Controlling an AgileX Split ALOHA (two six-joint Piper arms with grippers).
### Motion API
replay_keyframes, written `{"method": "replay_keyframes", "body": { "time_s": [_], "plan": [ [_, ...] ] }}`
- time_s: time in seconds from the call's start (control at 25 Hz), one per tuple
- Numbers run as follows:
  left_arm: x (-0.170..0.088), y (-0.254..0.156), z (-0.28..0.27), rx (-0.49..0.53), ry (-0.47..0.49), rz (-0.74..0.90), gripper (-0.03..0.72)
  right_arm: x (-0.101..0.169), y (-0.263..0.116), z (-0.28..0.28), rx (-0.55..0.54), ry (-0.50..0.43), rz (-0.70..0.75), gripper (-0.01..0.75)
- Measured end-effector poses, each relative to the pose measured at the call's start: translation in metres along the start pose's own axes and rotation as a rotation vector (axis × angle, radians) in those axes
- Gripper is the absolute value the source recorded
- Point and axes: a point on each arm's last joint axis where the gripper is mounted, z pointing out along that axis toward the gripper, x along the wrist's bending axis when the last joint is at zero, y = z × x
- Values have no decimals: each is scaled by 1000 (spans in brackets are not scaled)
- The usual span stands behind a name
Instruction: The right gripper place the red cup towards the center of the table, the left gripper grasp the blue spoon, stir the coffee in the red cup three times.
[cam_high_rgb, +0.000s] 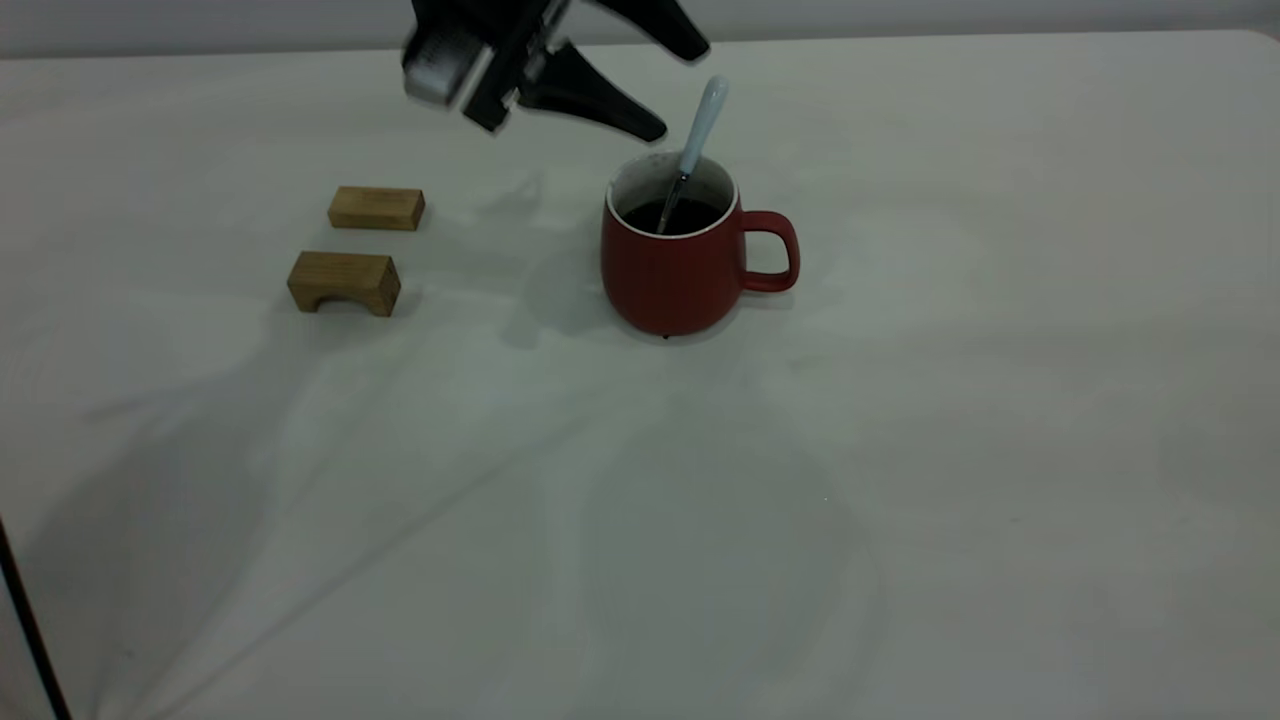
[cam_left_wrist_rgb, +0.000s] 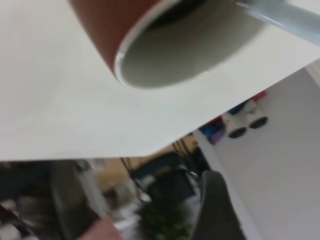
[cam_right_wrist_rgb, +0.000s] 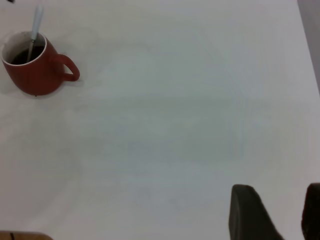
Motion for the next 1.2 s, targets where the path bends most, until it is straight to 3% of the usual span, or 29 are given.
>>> {"method": "replay_keyframes", "body": {
  "time_s": [0.32,0.52,0.64,0.84,0.92,1.04,1.2],
  "plan": [
    [-6,-32,-53,-211,229,267,585,0,0,0,0,0,0,304],
    [-18,-74,-104,-348,283,410,585,0,0,0,0,0,0,304],
    [-22,-103,-143,-482,338,584,585,0,0,0,0,0,0,304],
    [-16,-158,-222,-758,600,1009,585,0,0,0,0,0,0,304],
    [-10,-178,-247,-831,680,1088,585,0,0,0,0,0,0,304],
    [-2,-205,-275,-942,715,1134,585,0,0,0,0,0,0,304],
    [24,-240,-296,-1005,704,1152,585,0,0,0,0,0,0,304]
  ]
}}
